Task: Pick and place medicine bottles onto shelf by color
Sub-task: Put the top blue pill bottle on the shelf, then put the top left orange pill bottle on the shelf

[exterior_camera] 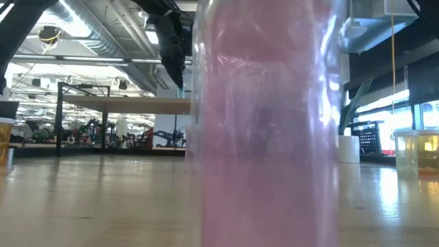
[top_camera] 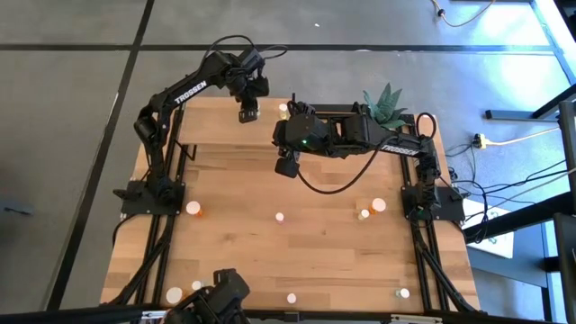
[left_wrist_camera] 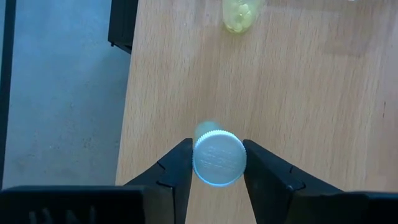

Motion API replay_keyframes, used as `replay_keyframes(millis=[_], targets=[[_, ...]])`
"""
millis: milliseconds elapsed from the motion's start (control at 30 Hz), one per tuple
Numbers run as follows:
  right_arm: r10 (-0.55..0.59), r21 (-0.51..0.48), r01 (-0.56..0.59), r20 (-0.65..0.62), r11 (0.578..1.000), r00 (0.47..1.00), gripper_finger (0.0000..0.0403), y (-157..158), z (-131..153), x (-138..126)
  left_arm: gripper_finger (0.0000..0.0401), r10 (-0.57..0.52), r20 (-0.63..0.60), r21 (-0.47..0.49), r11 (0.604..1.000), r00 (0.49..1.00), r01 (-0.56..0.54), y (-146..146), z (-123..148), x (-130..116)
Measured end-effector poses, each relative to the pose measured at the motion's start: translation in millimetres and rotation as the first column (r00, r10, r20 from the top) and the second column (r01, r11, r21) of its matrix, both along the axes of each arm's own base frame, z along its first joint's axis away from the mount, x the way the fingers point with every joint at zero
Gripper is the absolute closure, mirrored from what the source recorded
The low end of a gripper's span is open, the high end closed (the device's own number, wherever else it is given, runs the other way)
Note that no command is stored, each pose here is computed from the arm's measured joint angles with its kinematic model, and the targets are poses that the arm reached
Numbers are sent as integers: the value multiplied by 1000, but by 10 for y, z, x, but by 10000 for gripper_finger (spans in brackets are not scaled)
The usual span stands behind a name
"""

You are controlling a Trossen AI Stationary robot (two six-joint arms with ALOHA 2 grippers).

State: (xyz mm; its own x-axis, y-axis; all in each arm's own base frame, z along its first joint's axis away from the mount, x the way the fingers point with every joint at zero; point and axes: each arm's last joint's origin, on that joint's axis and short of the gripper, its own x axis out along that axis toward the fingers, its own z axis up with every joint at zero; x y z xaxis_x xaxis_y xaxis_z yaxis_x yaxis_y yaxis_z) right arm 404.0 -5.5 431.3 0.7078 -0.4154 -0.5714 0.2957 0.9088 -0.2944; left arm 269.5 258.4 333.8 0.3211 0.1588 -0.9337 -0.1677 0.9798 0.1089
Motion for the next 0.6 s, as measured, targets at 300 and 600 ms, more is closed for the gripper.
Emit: replay_keyframes(millis=[300,600], targets=[[0,0,0,0,1000,1000,237,0,0,0,250,-1,2,-2,1000,1000,1,-1,0,1],[-1,1,1,1,1000,1000,237,0,0,0,201,4,-10,11,1000,1000,-4,3,1,-3]])
